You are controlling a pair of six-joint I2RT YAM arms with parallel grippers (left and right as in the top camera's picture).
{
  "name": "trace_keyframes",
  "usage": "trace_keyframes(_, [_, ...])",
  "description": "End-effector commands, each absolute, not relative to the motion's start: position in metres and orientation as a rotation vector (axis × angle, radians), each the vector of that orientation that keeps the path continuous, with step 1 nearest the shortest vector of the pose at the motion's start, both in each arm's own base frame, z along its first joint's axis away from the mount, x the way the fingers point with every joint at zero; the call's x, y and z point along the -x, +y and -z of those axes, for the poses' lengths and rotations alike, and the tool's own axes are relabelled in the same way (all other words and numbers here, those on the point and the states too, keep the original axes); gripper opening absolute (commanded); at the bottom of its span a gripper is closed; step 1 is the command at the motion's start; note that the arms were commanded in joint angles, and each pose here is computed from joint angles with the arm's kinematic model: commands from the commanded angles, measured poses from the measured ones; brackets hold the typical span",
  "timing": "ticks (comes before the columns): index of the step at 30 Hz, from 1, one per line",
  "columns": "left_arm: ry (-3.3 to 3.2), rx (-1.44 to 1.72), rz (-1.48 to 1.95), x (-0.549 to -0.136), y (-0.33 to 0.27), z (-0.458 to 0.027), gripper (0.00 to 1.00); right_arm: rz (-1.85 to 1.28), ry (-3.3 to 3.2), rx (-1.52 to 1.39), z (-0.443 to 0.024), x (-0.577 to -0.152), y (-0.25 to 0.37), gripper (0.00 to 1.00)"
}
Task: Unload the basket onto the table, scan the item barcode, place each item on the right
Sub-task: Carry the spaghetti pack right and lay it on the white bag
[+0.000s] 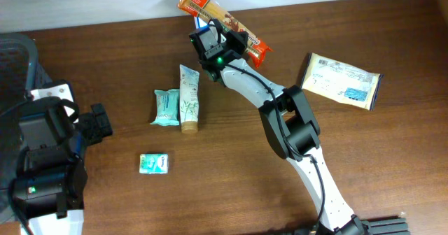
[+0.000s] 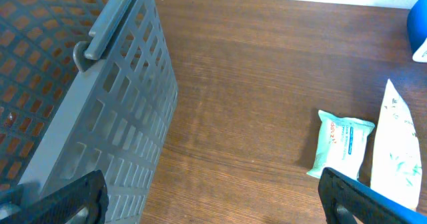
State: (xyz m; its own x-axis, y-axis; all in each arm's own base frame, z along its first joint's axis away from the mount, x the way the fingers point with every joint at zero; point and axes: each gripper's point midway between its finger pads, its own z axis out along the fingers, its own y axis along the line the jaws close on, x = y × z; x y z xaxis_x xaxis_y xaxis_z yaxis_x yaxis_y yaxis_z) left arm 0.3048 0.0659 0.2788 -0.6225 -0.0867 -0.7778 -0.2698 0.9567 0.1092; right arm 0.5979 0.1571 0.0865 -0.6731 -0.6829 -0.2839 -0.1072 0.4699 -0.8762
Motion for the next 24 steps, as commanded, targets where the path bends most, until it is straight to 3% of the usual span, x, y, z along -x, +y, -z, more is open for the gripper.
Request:
trace_keyframes(1, [2.214,0.272,-0.278,-0.304,0.069,-0.287,0.99,1.312,1.992,0.447,-0.145,-0.598,0.143,0.04])
trace_keyframes(8, [2.214,0.272,-0.278,-0.304,0.069,-0.287,0.99,1.297,1.95,0.445,-0.207,-0.577,0.159,0.04])
trace_keyframes(11, [2.214,0.272,-0.278,-0.304,0.069,-0.287,0.99,1.076,2.022,0.529,-0.231,-0.558,0.172,0.04])
trace_keyframes(16, [2.214,0.272,-0.278,-0.304,0.069,-0.287,0.99,0.424,2.274,0.439,-0.274,-0.492,0.171,0.04])
trace_keyframes(21, [2.214,0.272,-0.278,-0.304,0.069,-0.287,0.99,-0.112,2.71,0.212,-0.237,-0.436,0.101,0.04])
trace_keyframes(24, [2.214,0.272,-0.278,-0.304,0.069,-0.287,0.99,-0.133,2.904,-0.044,-0.19,-0.421,0.027,0.04])
